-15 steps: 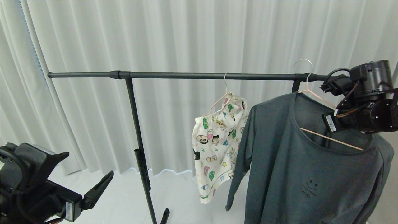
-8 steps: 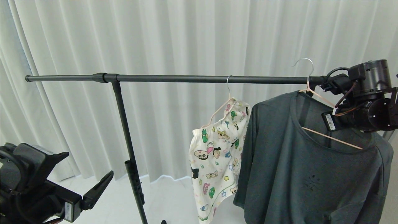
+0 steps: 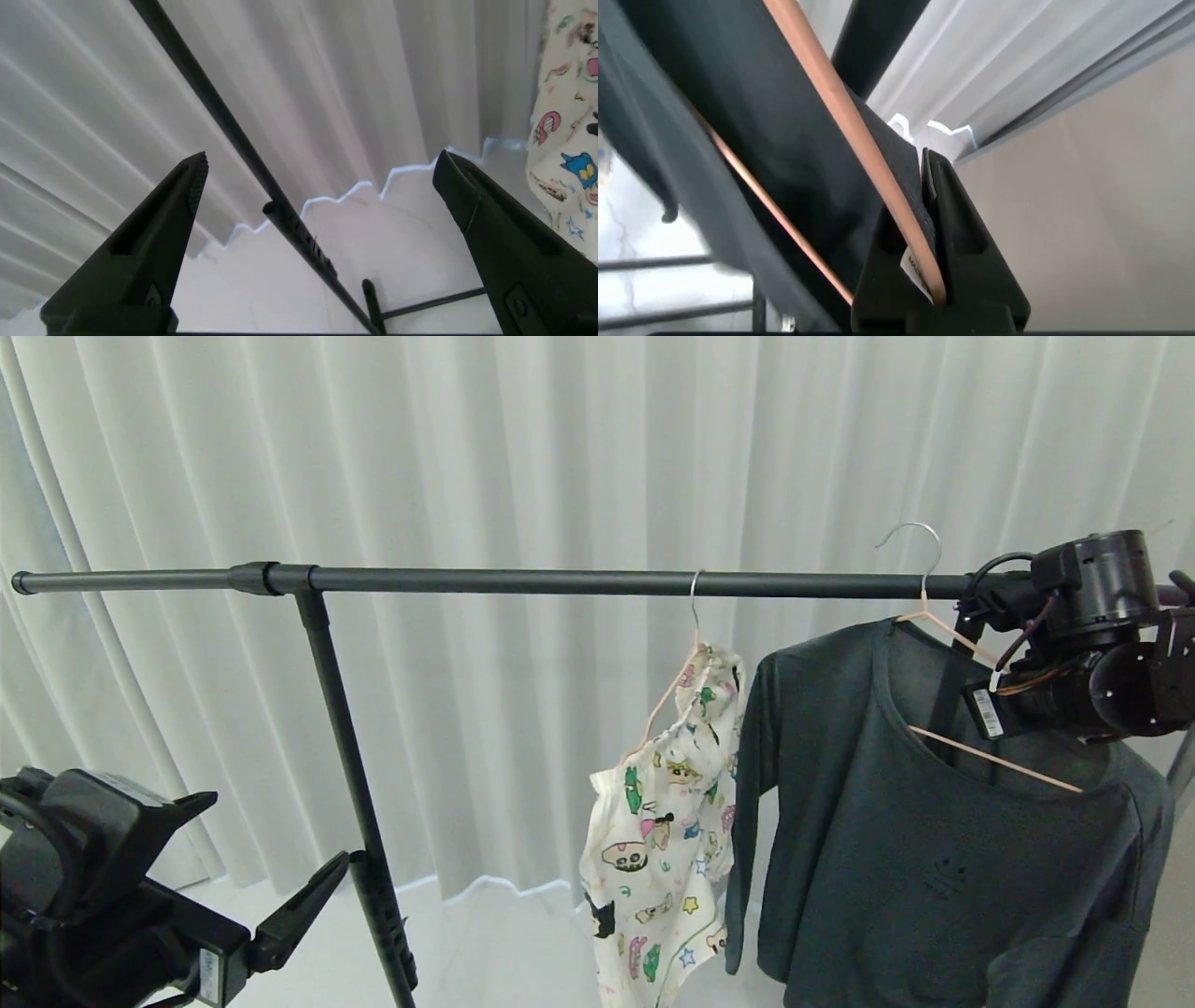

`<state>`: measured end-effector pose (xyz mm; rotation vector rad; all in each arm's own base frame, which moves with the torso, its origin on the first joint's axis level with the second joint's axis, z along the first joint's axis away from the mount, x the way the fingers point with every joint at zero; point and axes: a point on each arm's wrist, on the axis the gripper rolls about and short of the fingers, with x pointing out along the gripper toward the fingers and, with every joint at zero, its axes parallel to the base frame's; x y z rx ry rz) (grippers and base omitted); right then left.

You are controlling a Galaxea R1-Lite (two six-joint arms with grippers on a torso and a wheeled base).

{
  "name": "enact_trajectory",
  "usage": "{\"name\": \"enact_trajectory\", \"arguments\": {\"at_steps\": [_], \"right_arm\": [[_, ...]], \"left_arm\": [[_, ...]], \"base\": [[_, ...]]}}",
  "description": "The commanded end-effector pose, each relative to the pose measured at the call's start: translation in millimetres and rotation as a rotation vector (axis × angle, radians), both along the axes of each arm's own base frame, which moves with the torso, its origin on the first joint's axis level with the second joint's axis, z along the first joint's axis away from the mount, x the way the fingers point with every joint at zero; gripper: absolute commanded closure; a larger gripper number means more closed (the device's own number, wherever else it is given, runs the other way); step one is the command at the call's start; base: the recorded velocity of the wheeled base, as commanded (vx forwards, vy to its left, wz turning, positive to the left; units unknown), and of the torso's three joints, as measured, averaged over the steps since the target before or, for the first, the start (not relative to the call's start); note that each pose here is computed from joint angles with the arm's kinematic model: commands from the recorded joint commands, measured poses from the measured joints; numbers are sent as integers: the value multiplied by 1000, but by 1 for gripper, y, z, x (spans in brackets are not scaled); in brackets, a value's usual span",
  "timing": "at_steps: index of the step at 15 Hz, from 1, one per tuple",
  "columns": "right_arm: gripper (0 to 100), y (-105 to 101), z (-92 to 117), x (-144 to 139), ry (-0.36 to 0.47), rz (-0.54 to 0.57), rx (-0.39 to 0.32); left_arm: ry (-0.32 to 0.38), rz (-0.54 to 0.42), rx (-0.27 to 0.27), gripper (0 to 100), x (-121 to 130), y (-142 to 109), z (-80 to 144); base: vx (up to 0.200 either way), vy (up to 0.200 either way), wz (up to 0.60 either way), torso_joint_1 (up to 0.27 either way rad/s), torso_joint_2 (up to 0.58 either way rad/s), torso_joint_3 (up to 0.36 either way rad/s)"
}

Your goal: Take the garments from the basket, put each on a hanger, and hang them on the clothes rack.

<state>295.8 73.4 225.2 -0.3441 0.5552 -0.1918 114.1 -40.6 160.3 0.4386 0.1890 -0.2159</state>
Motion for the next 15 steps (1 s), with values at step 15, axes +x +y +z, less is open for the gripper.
{"name": "enact_trajectory", "arguments": {"at_steps": [15], "right_arm": [[100,21,-17,-1,57,67,-19]], "left_arm": [[-18,-10,-5,0,-3,0,2]], "base": [[0,0,0,0,0,0]]}}
